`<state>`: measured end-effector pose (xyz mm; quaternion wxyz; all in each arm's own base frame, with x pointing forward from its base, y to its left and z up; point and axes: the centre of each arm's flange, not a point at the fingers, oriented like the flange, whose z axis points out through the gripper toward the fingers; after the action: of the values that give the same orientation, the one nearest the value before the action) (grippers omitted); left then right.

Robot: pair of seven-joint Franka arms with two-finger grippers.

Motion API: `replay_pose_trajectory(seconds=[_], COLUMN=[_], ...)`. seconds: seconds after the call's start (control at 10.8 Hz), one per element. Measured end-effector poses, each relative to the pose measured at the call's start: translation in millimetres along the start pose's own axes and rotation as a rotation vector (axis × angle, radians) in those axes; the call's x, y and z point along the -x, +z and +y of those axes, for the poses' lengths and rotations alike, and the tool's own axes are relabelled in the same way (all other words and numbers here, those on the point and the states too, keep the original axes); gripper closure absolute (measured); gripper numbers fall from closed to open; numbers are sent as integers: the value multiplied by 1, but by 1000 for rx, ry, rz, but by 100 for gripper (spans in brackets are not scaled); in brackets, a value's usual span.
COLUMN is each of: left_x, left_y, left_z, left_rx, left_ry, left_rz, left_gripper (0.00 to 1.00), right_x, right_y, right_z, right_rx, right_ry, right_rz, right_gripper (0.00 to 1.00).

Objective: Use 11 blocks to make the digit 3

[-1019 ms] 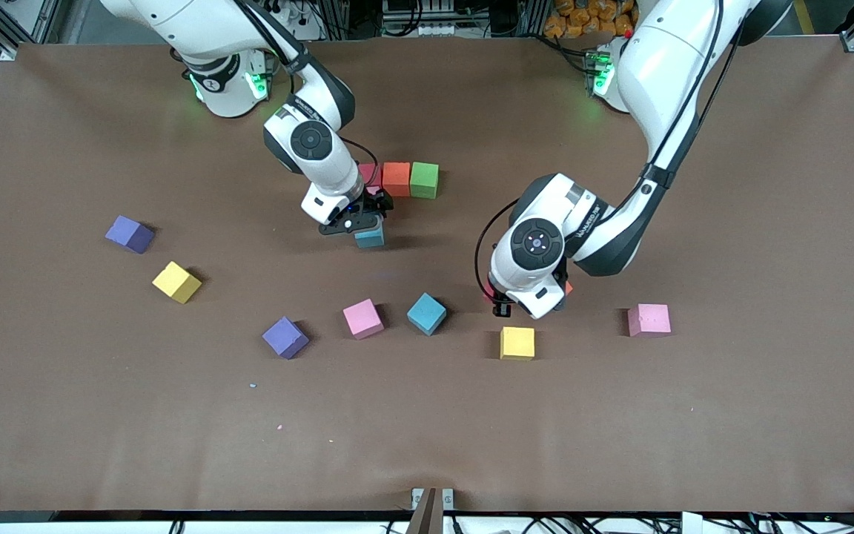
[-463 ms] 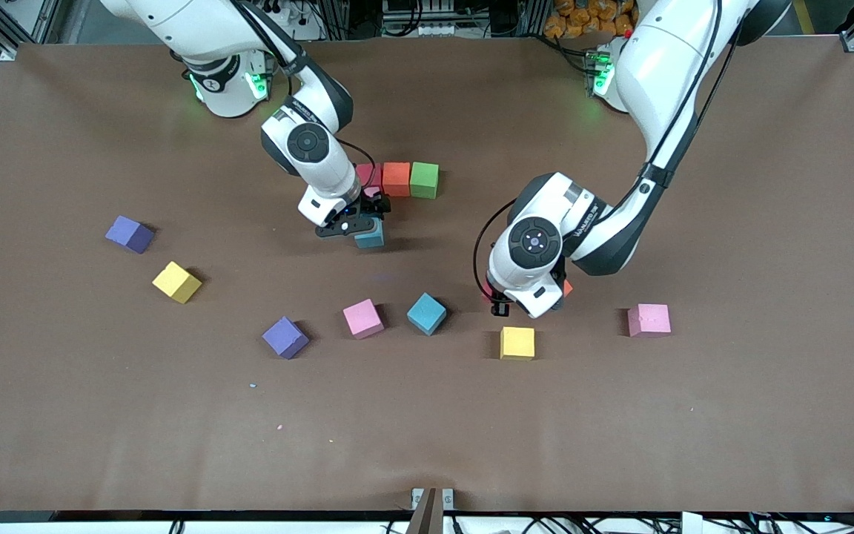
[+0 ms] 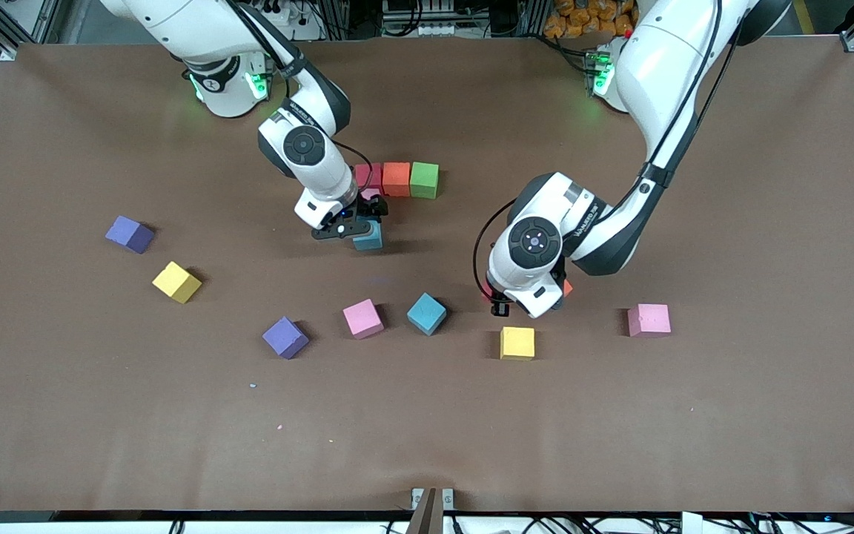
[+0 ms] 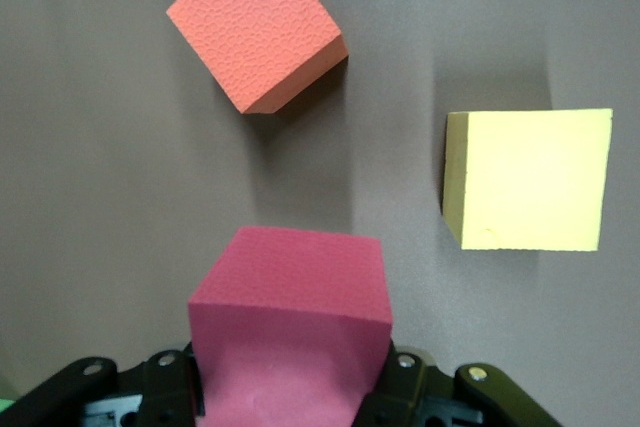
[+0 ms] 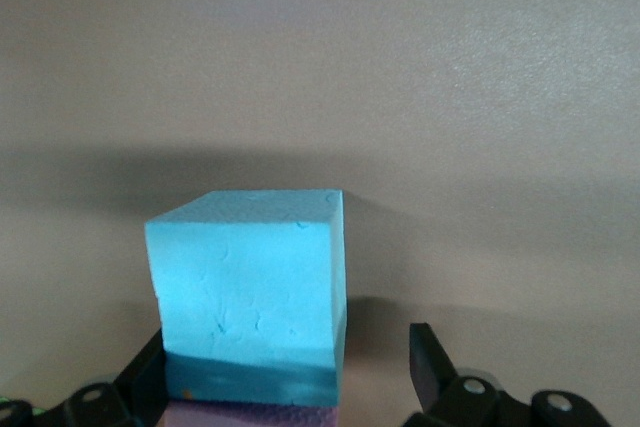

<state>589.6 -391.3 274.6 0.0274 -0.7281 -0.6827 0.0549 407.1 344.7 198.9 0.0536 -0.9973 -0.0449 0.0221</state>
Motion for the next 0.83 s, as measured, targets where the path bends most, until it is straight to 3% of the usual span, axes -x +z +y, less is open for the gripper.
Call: replay_pose_trajectory(seconds=[0.46, 0.83], left_x=[6, 8], left_y=[-1, -4], left_z=[-3, -2], left_rx=[2, 8], left_ry=[-9, -17], left_rz=[-1, -4], left_gripper=[44, 44], right_x=[-14, -23], right_y=[-14, -9], right_z=[-9, -1], right_rx=[-24, -22], right_ry=[54, 76], right_rz=[35, 32], right_gripper=[0, 0])
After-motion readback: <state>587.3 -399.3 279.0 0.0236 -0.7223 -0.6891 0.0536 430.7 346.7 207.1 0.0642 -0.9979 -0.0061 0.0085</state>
